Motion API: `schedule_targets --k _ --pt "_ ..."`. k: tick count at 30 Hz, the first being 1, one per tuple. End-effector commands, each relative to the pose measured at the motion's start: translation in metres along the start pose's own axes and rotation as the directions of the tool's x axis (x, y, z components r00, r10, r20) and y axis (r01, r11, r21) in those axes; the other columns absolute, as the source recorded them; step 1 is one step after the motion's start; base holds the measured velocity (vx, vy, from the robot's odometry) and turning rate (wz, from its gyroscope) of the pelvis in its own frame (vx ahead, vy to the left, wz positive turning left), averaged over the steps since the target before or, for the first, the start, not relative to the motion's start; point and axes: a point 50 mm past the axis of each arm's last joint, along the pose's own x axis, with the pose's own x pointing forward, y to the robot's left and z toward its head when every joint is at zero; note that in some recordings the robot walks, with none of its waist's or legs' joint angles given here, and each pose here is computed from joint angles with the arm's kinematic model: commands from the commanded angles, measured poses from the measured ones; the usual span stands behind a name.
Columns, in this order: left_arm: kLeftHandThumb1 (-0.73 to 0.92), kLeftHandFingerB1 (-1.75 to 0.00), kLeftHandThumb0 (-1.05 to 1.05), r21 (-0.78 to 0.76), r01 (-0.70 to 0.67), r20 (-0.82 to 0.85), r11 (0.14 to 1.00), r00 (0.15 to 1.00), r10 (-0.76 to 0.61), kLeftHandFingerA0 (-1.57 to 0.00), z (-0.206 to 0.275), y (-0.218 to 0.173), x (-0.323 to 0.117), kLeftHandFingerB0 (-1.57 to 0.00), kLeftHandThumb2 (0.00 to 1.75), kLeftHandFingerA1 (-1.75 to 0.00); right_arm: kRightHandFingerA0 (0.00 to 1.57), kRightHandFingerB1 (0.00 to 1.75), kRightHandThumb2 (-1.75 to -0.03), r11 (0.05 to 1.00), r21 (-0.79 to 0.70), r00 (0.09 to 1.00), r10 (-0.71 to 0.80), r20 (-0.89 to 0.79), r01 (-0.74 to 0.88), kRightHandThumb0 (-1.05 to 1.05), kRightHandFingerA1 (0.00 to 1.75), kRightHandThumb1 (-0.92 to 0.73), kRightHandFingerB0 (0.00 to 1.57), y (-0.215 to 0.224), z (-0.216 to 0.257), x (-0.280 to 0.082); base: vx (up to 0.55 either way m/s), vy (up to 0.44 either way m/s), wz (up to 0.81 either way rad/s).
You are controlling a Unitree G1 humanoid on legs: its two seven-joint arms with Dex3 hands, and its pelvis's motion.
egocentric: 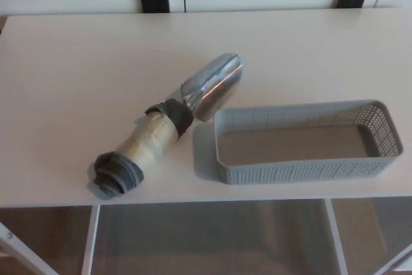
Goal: The robot walks towards a desk on which a shovel is kept on the left hand side and a container is kept on the right hand side. The robot picks up the shovel using its left hand and places it in the container.
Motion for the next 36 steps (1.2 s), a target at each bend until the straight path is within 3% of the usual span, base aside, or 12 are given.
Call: schedule_targets --k 1,2,4,6,9,18,20,26,30,32,35,36 --pt "0.59 -0.31 -0.36 0.032 -0.002 0.007 0.999 1.000 0.002 -0.42 0.003 0.004 -0.001 -0.31 0.58 -0.34 0.88 0.61 -0.69 1.000 -0.019 1.000 -0.004 0.029 0.005 -0.39 0.69 -0.28 0.61 -0.004 0.003 -0.002 0.00 0.000 0.00" --pt "0.58 -0.31 -0.36 0.034 0.000 0.006 0.999 1.000 0.000 -0.42 0.003 0.004 -0.001 -0.31 0.58 -0.34 0.90 0.51 -0.51 1.000 -0.023 1.000 -0.004 0.026 0.005 -0.34 0.54 -0.37 0.64 -0.004 0.003 -0.002 0.00 0.000 0.00" --pt "0.51 -0.39 -0.43 0.080 0.018 0.024 0.997 1.000 -0.020 -0.36 0.005 -0.001 -0.002 -0.29 0.70 -0.41 0.90 0.50 -0.50 1.000 -0.021 1.000 -0.004 0.018 0.004 -0.35 0.54 -0.38 0.61 -0.005 0.003 -0.002 0.00 0.000 0.00" --pt "0.59 -0.31 -0.36 0.149 0.063 0.052 0.987 0.996 -0.072 -0.40 0.010 -0.009 -0.002 -0.32 0.58 -0.33 0.89 0.50 -0.50 1.000 -0.023 1.000 -0.007 0.022 0.008 -0.37 0.54 -0.37 0.61 -0.005 0.004 0.000 0.00 0.000 0.00" --pt "0.63 -0.31 -0.48 0.320 0.279 0.133 0.905 0.933 -0.335 -0.35 0.028 -0.037 -0.012 -0.30 0.60 -0.32 0.91 0.48 -0.50 1.000 -0.017 1.000 -0.007 0.004 0.007 -0.34 0.52 -0.38 0.60 -0.005 0.003 0.001 0.00 0.000 0.00" --pt "0.66 -0.30 -0.68 0.565 0.653 0.246 0.503 0.449 -0.859 -0.26 0.115 -0.104 -0.088 -0.30 0.61 -0.30 0.94 0.48 -0.52 0.995 -0.098 0.999 -0.025 0.026 0.027 -0.34 0.52 -0.39 0.64 -0.003 0.004 0.000 0.00 0.000 0.00" --pt "0.63 -0.31 -0.69 0.608 0.694 0.312 0.385 0.236 -0.920 -0.28 0.158 -0.115 -0.125 -0.31 0.60 -0.30 0.95 0.49 -0.52 0.994 -0.103 0.999 -0.027 0.030 0.030 -0.33 0.52 -0.39 0.65 -0.004 0.006 0.003 0.00 0.000 0.00" --pt "0.78 -0.29 -0.80 0.750 0.630 0.396 0.199 -0.188 -0.899 -0.24 0.209 -0.122 -0.178 -0.27 0.64 -0.35 0.94 0.48 -0.52 0.993 -0.112 0.999 -0.017 0.033 0.021 -0.33 0.51 -0.40 0.64 -0.005 0.009 0.004 0.00 0.000 0.00" --pt "0.83 -0.34 -0.78 0.794 0.562 0.457 0.232 -0.301 -0.837 -0.23 0.227 -0.121 -0.196 -0.24 0.65 -0.39 0.94 0.48 -0.52 0.993 -0.116 0.999 -0.015 0.033 0.019 -0.34 0.51 -0.40 0.63 -0.005 0.010 0.005 0.00 0.000 0.00" --pt "0.92 -0.39 -0.68 0.757 0.631 0.428 0.169 -0.283 -0.859 -0.17 0.235 -0.115 -0.205 -0.25 0.70 -0.44 0.97 0.48 -0.52 0.993 -0.118 0.999 -0.014 0.033 0.018 -0.35 0.51 -0.40 0.64 -0.004 0.010 0.005 0.00 0.000 0.00" --pt "0.91 -0.34 -0.83 0.738 0.645 0.515 0.200 -0.346 -0.784 -0.18 0.241 -0.114 -0.206 -0.09 0.73 -0.46 0.96 0.47 -0.52 0.992 -0.121 0.999 -0.013 0.033 0.017 -0.33 0.51 -0.40 0.64 -0.004 0.010 0.006 0.00 0.000 0.00" --pt "0.74 -0.35 -0.77 0.700 0.671 0.644 0.245 -0.443 -0.624 -0.08 0.240 -0.127 -0.203 -0.05 1.06 -0.48 0.96 0.47 -0.52 0.992 -0.127 0.999 -0.011 0.030 0.015 -0.34 0.51 -0.40 0.64 -0.004 0.010 0.006 0.00 0.000 0.00"
